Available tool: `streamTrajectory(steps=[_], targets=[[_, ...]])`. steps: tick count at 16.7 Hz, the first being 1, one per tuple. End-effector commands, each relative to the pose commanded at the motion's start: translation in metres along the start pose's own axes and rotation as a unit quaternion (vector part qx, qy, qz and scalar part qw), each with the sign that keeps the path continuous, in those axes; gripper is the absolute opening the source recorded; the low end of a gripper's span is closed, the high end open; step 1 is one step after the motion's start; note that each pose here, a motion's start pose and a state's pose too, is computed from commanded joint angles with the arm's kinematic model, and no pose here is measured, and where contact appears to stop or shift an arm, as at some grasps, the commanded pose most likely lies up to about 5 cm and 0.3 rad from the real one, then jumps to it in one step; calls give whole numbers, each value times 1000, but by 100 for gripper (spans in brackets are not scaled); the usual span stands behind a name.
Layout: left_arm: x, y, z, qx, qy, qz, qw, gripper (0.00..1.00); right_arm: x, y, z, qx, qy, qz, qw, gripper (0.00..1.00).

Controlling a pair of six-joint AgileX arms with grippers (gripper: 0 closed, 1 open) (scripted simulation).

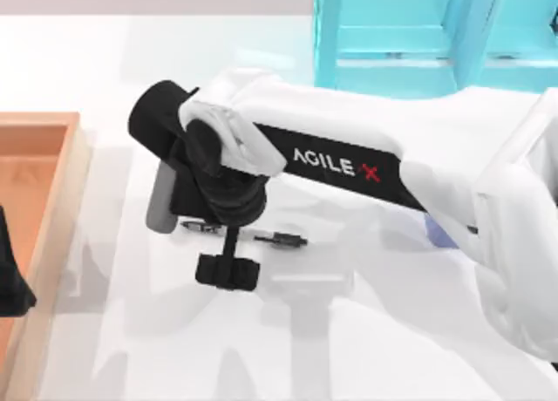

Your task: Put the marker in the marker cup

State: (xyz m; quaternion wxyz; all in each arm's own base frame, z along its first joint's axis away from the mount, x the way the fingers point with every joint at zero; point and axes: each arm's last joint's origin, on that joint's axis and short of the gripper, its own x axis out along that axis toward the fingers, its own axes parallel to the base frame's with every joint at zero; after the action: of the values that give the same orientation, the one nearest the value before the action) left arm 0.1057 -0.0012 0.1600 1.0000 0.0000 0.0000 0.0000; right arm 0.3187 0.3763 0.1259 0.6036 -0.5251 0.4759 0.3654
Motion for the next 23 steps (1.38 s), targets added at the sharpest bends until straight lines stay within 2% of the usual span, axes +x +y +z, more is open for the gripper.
streamTrajectory(steps=[4, 8, 21, 23], targets=[[0, 0, 0, 0, 0, 0, 1000, 100, 43, 2, -3, -1, 2, 1, 1000, 100], [0, 0, 0, 0, 0, 0, 1000, 100, 45, 2, -3, -1, 2, 1, 1000, 100], [0, 0, 0, 0, 0, 0, 1000, 100, 45, 2, -3, -1, 2, 1, 1000, 2], [0, 0, 0, 0, 0, 0, 1000, 100, 45, 2, -3, -1, 2, 1, 1000, 0]])
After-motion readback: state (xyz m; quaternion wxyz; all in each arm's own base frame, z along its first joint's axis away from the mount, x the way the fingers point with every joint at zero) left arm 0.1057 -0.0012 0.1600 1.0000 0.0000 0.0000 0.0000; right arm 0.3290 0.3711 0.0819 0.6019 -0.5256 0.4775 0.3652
